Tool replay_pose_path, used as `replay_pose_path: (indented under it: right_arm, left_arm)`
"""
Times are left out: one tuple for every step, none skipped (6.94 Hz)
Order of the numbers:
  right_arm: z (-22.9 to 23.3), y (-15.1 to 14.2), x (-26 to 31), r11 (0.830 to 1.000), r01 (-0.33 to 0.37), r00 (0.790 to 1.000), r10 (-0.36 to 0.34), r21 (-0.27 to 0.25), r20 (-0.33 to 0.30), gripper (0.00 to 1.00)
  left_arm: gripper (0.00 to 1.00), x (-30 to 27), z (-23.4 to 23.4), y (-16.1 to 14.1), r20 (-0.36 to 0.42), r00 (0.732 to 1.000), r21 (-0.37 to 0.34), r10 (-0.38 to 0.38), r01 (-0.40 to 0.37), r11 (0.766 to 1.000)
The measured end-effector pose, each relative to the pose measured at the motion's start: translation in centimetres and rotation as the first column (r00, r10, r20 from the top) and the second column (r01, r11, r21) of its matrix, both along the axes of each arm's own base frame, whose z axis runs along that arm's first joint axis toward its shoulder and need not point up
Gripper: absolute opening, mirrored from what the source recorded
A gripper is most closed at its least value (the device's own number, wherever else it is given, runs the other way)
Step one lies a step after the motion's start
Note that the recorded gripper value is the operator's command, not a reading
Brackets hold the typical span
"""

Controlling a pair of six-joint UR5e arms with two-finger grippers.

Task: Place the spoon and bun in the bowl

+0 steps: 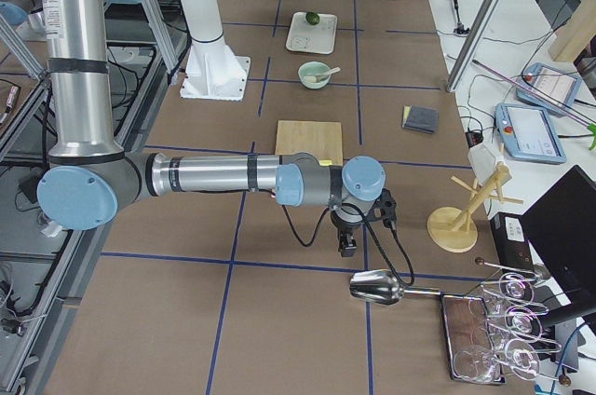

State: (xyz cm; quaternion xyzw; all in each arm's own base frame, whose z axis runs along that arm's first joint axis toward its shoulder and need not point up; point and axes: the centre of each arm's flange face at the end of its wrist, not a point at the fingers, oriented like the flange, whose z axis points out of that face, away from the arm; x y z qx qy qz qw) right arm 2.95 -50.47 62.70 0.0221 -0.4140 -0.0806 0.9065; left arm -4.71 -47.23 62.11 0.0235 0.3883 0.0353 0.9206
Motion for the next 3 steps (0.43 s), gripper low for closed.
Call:
replay_pose_path:
  right_arm:
    - [0.01, -0.01, 0.02, 1.0, 0.0, 1.0, 0.0, 0.008, -0.002, 1.0]
    - [0.0, 0.02, 0.02, 1.0, 0.0, 1.0, 0.0, 0.011, -0.002, 1.0]
    - [0.0, 0.04, 0.03, 1.0, 0.0, 1.0, 0.0, 0.012, -0.003, 1.0]
  left_arm:
    - [1.0, -0.02, 0.14, 0.01, 0.003, 1.0, -0.003, 0.0, 0.0, 1.0]
    - [1.0, -0.04, 0.24, 0.02, 0.005, 1.0, -0.005, -0.001, 0.001, 1.0]
    - [1.0, -0.05, 0.2, -0.12, 0.008, 1.0, -0.007, -0.001, 0.001, 1.0]
